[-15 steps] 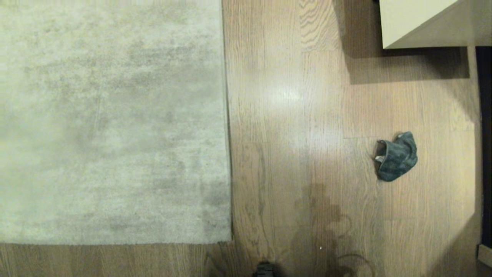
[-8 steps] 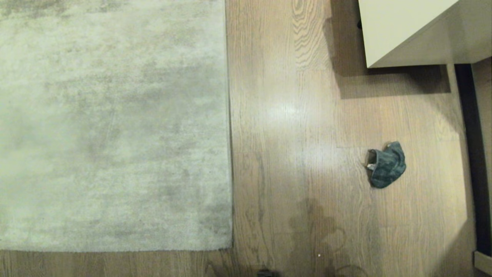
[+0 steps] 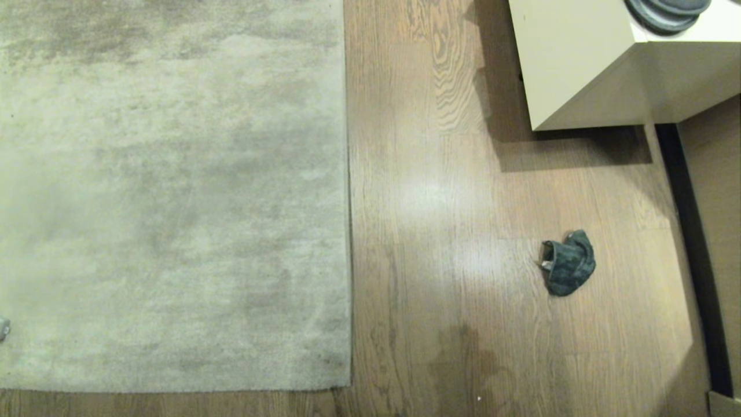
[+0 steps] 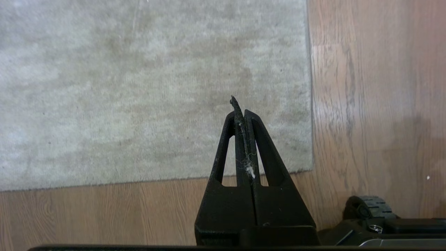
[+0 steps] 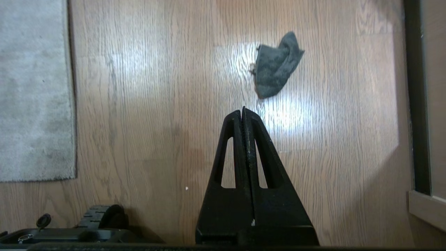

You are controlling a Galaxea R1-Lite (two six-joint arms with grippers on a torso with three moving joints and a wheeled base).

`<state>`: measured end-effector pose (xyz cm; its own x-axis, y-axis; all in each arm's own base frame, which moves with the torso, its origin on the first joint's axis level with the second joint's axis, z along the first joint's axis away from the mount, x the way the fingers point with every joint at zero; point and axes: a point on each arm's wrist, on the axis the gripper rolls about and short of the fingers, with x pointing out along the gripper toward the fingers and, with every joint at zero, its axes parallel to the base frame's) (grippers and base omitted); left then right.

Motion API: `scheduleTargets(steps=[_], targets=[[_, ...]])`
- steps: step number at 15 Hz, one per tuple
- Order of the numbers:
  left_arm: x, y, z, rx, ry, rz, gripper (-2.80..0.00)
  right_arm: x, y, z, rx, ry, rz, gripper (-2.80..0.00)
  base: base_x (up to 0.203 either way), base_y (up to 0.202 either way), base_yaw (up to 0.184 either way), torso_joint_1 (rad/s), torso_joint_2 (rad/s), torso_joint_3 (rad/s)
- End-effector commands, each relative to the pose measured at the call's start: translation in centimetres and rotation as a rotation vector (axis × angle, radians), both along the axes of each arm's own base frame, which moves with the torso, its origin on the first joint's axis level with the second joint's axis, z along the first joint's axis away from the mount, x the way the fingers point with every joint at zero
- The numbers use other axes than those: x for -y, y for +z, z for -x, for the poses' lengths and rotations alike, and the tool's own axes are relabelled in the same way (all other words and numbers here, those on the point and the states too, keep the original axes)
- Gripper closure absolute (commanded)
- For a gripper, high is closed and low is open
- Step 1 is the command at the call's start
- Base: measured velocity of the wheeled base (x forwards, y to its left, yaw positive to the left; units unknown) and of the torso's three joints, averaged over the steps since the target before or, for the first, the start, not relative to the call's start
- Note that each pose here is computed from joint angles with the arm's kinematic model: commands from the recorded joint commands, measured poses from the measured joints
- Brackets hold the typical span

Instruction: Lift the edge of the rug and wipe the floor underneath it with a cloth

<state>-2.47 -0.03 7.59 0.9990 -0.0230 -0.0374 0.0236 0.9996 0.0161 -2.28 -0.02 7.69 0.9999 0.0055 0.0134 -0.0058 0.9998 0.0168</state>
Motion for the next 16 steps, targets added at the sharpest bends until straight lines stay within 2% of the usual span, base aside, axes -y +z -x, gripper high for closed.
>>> scheduleTargets(steps=[1,16], targets=[[0.00,0.01,-0.01,-0.001,0.000,0.000,0.00,0.00,0.02,-0.01,0.000,0.001,0.000,0.00,0.000,0.000,0.000,0.004,0.00,0.205],[0.00,0.01,-0.06,0.010,0.000,-0.002,0.00,0.00,0.02,-0.01,0.000,0.001,0.000,0.00,0.000,0.000,0.000,0.003,0.00,0.201]])
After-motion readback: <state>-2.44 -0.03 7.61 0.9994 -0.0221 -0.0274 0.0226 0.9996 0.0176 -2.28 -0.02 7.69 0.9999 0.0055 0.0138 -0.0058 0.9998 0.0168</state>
